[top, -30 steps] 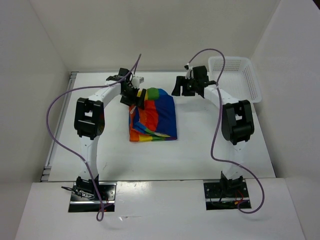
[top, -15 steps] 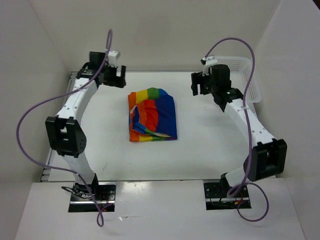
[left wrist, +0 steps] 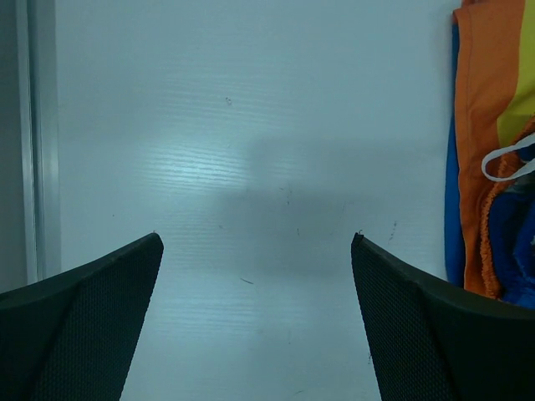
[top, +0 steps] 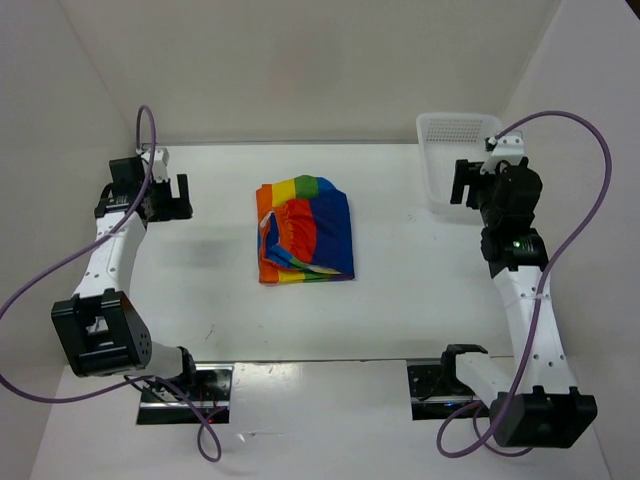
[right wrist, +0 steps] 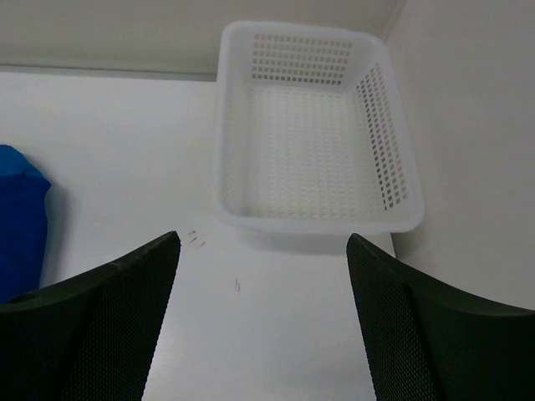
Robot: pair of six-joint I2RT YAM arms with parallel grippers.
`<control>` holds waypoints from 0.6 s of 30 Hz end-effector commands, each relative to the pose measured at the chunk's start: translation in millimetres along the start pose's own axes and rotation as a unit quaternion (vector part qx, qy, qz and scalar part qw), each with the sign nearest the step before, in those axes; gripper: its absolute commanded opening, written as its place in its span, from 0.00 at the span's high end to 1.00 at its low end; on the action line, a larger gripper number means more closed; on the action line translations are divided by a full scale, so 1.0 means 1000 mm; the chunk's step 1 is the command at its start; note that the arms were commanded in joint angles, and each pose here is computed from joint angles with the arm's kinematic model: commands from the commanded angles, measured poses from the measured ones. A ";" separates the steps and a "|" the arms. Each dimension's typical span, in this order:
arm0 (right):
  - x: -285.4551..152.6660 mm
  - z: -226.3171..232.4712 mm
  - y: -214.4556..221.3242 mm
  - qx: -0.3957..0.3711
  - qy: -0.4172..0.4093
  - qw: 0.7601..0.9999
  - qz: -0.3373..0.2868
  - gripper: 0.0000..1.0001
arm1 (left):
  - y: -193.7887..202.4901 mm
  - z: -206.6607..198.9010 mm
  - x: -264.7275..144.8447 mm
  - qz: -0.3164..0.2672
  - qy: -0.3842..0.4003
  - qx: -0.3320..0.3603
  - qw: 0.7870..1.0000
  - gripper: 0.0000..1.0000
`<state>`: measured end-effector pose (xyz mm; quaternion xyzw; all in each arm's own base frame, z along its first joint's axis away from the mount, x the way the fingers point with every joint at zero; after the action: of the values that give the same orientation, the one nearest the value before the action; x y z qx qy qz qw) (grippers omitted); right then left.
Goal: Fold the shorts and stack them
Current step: Fold the shorts
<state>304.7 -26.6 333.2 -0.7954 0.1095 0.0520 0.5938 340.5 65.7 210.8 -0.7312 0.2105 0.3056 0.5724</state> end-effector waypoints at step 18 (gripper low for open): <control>-0.041 -0.017 0.029 0.013 0.019 1.000 -0.021 0.13 | -0.009 -0.013 -0.007 -0.041 0.066 0.005 0.997 0.00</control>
<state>258.8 -45.7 312.2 -0.7907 0.1177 0.0345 0.5998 342.5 57.5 212.5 -0.7486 0.2270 0.2621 0.5651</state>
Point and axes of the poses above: each gripper's point midway between its finger pads, its own x axis out along the fingers, its own z axis along the line the jaws close on, y = z × x, the point moved 5 cm from there along -x, back along the fingers, and after that the axes turned 10 degrees about -x, right-handed, at the moved point
